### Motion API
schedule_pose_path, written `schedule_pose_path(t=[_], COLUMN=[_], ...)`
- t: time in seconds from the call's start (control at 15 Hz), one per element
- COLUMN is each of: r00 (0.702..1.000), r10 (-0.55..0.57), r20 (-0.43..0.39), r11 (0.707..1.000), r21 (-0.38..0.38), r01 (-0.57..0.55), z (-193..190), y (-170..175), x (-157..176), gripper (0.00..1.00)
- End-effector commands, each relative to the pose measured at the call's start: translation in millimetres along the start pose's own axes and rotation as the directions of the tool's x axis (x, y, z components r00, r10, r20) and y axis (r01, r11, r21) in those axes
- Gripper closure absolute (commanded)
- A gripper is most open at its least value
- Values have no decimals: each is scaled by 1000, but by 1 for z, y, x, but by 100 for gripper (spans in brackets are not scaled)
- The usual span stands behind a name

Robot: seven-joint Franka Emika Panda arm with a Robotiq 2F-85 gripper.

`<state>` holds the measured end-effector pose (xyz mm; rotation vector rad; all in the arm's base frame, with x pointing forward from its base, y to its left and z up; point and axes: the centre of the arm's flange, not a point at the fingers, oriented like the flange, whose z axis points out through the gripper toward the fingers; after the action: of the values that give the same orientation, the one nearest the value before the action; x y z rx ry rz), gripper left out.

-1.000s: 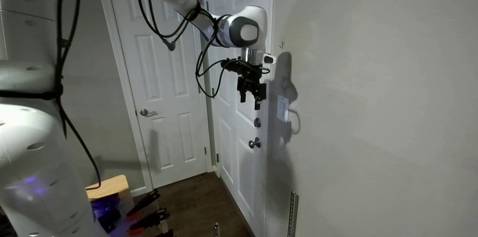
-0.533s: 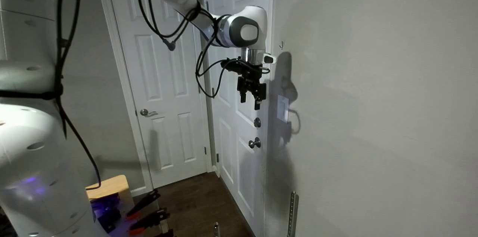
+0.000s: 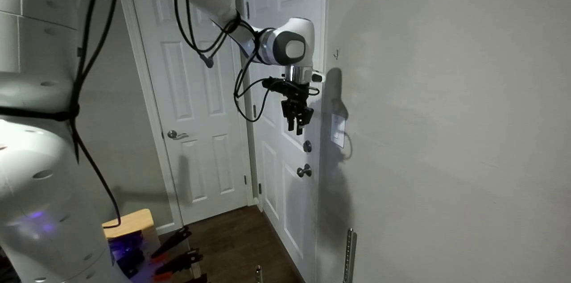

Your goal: Turn off the light

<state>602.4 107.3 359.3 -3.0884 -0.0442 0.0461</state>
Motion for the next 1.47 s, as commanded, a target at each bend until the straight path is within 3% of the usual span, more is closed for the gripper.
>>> schedule_pose_path(t=[0.0, 0.13, 0.6, 1.13, 1.4], r00=[997, 996, 987, 968, 939], r10=[-68, -63, -50, 23, 76], r20=[-33, -55, -150, -251, -336], r11=[998, 998, 993, 995, 986], r21=[-1, -28, -109, -86, -118], r01=[68, 62, 34, -46, -122], z=[24, 35, 54, 75, 82], y=[-25, -34, -36, -41, -49], x=[25, 32, 51, 68, 72], gripper=[87, 99, 99, 100, 100])
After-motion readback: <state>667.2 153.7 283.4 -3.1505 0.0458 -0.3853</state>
